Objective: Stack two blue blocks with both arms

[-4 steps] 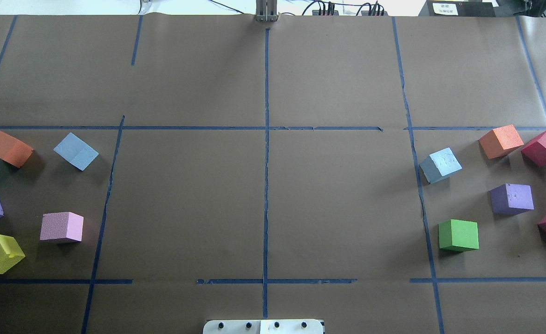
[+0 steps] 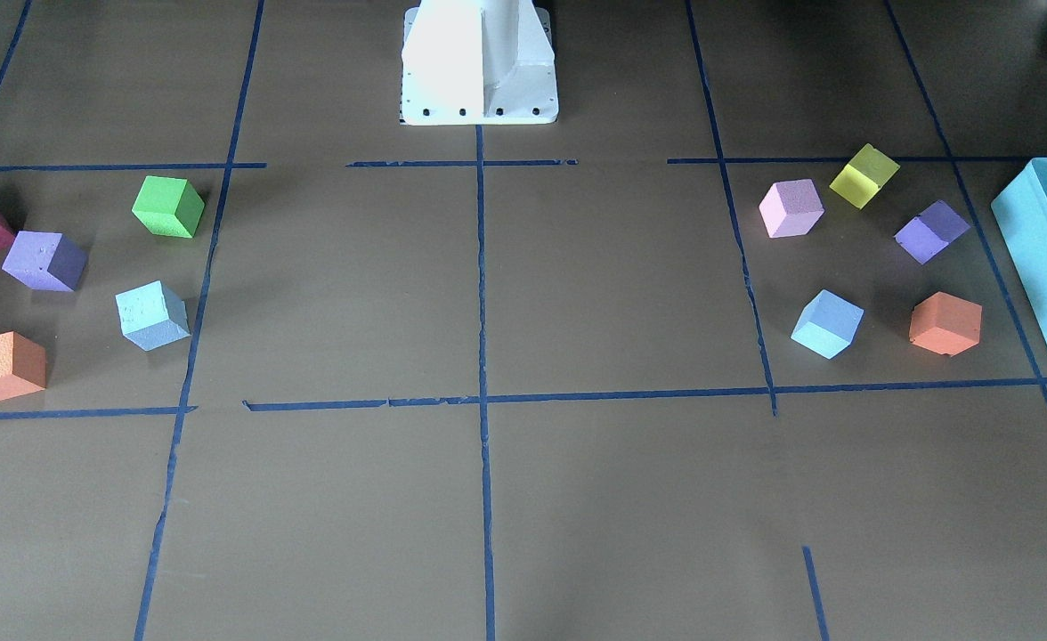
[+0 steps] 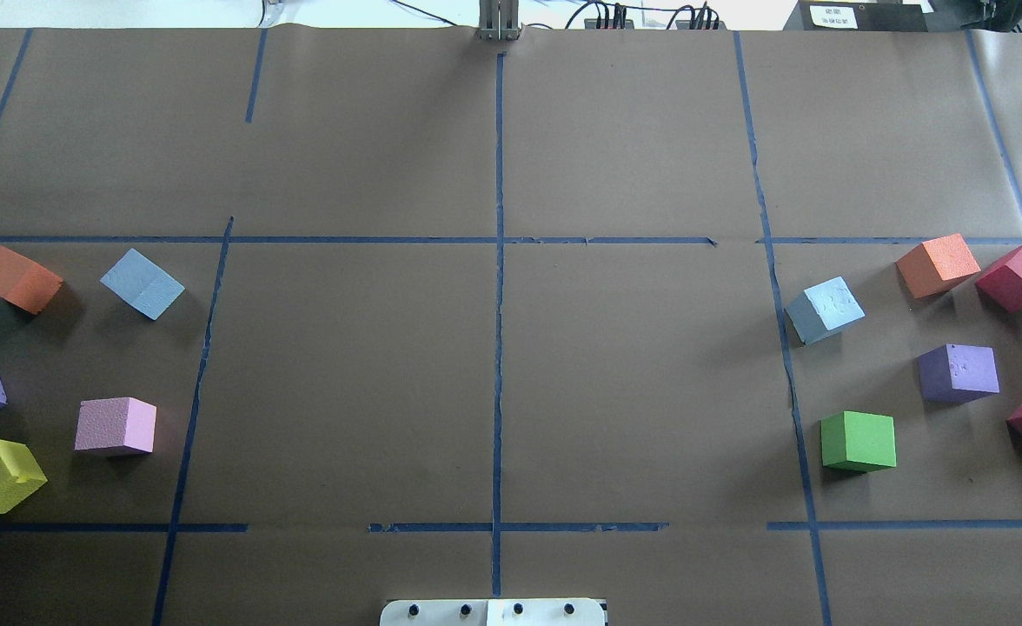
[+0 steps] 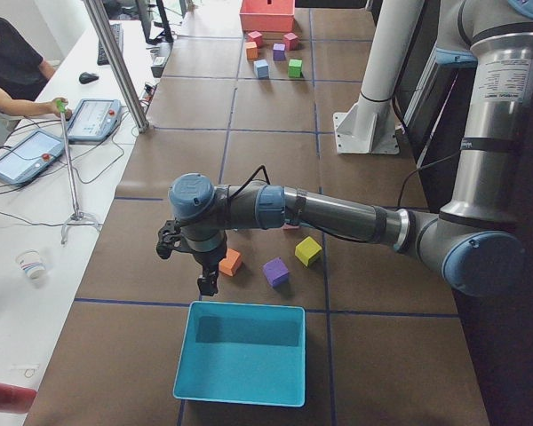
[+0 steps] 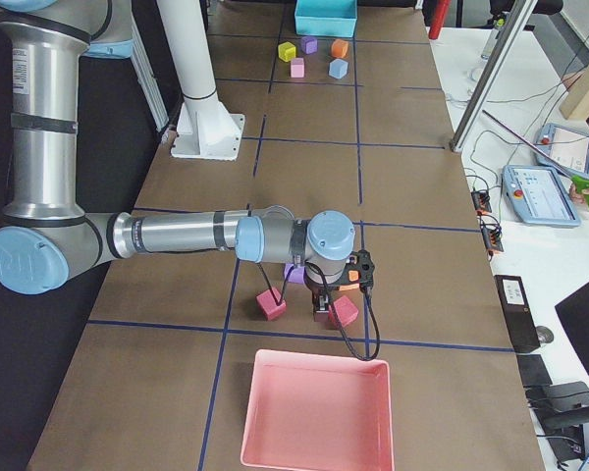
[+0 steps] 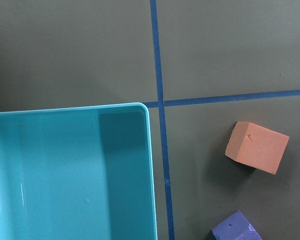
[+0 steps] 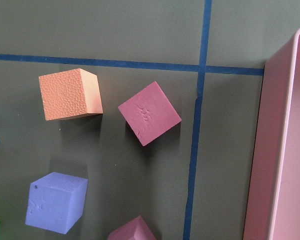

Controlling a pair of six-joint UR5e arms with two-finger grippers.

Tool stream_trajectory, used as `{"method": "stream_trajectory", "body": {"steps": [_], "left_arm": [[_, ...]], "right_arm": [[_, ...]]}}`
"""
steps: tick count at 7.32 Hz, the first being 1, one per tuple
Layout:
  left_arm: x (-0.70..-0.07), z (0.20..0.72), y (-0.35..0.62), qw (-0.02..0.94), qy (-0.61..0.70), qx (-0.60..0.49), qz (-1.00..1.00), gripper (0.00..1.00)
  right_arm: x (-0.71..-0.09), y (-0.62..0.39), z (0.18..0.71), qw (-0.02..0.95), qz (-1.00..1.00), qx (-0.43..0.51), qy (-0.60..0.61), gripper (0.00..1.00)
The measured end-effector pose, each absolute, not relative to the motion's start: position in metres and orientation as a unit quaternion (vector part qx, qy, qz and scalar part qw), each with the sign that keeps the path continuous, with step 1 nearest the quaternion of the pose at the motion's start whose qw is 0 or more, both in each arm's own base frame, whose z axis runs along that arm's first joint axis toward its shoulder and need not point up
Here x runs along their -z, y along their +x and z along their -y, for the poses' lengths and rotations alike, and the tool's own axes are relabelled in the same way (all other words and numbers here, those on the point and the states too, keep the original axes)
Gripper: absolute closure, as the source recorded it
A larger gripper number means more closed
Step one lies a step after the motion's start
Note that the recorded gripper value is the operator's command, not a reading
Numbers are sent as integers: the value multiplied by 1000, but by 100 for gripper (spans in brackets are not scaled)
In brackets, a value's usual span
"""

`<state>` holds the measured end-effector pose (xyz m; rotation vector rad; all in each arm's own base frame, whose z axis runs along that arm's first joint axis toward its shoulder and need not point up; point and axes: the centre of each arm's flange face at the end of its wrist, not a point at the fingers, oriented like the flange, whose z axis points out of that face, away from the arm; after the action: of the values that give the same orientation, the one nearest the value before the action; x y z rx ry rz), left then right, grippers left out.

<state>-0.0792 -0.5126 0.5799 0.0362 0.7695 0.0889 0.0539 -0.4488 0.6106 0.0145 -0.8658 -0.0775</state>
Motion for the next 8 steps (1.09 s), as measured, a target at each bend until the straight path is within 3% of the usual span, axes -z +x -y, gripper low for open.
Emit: {"method": "stream_trajectory", "body": {"steps": [5,8], "left_arm": [[-561,509,-77,922,36,-50,-382,0],[-571,496,-71,909,29,-49,-413,0]], "right_arm": [[-606,48,452,905,420,55,33,0],[-573,-17,471,900,429,47,53,0]]}}
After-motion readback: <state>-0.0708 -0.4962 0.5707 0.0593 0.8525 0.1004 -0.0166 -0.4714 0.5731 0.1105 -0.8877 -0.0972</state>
